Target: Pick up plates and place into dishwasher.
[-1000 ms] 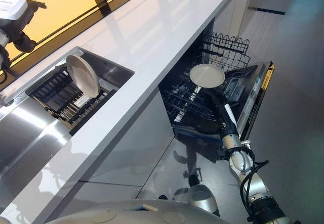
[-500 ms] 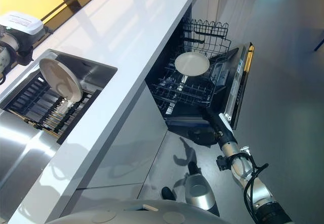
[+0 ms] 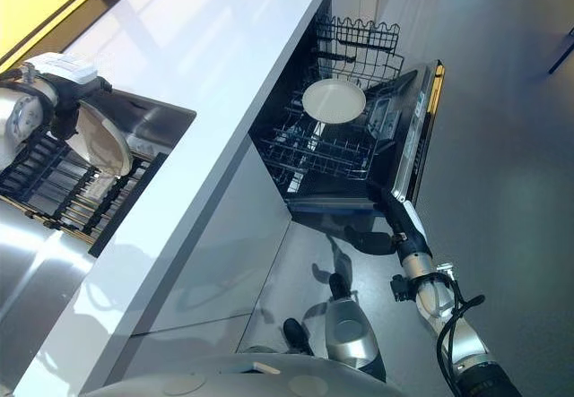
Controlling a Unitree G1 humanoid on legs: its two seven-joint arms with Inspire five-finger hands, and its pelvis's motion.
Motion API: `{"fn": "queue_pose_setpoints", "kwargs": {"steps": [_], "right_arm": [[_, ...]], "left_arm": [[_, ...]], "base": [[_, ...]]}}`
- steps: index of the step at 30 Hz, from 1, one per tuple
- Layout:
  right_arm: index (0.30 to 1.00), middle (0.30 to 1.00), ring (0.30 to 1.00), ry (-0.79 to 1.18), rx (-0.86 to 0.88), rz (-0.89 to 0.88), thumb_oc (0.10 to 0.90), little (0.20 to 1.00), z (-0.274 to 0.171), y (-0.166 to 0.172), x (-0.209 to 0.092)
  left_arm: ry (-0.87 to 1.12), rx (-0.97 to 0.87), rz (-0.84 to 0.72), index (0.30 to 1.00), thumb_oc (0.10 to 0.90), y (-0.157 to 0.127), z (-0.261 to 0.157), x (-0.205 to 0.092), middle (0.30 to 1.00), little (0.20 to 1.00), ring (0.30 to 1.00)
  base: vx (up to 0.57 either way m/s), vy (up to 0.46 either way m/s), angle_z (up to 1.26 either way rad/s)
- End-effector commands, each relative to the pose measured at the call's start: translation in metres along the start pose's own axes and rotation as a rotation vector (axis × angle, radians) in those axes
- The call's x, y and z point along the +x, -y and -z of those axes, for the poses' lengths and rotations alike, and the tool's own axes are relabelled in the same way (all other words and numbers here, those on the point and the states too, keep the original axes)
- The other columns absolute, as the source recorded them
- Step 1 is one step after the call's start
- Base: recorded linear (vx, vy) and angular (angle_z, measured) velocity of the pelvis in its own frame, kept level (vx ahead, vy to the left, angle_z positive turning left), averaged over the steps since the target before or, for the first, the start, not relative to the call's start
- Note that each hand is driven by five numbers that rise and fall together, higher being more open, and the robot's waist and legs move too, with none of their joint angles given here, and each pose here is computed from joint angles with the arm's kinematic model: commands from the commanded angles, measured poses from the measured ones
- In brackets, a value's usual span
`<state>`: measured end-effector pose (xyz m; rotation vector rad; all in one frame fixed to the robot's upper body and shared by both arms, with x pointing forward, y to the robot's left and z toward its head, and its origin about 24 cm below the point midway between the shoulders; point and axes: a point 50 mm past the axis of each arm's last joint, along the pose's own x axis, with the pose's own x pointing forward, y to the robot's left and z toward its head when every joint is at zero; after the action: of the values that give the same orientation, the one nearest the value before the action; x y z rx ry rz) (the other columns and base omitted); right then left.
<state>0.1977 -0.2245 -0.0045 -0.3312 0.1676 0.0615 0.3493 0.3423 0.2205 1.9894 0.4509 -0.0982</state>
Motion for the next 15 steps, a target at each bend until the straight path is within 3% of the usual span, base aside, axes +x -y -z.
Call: {"fn": "queue_pose_setpoints", "kwargs": {"steps": [1, 9, 10, 11, 15], "right_arm": [[0.9, 0.9, 0.9, 0.256, 0.015, 0.035, 0.8, 0.9, -0.047, 0.009, 0.01], [0.9, 0.9, 0.9, 0.28, 0.005, 0.046, 0.8, 0.9, -0.054, 0.012, 0.013], [0.9, 0.9, 0.9, 0.286, 0.001, 0.043, 0.8, 0.9, -0.054, 0.013, 0.013], [0.9, 0.9, 0.9, 0.293, -0.005, 0.04, 0.8, 0.9, -0.055, 0.013, 0.013], [0.9, 0.9, 0.9, 0.305, -0.003, 0.042, 0.8, 0.9, -0.058, 0.015, 0.014]], "left_arm": [[-0.183, -0.072, -0.079, 0.9, 0.8, -0.018, 0.043, -0.012, 0.9, 0.9, 0.9], [-0.198, -0.034, -0.074, 0.9, 0.8, -0.011, 0.038, -0.006, 0.9, 0.9, 0.9], [-0.206, -0.007, -0.065, 0.78, 0.66, -0.009, 0.038, -0.005, 0.78, 0.76, 0.78], [-0.215, 0.032, -0.052, 0.601, 0.451, -0.007, 0.037, -0.004, 0.601, 0.551, 0.601], [-0.28, 0.135, -0.026, 0.505, 0.339, 0.001, 0.04, -0.002, 0.505, 0.439, 0.505]], "base": [[-0.01, 0.02, 0.07], [-0.01, 0.032, 0.0], [-0.01, 0.032, -0.03], [-0.01, 0.038, -0.02], [0.0, 0.009, 0.0]]}}
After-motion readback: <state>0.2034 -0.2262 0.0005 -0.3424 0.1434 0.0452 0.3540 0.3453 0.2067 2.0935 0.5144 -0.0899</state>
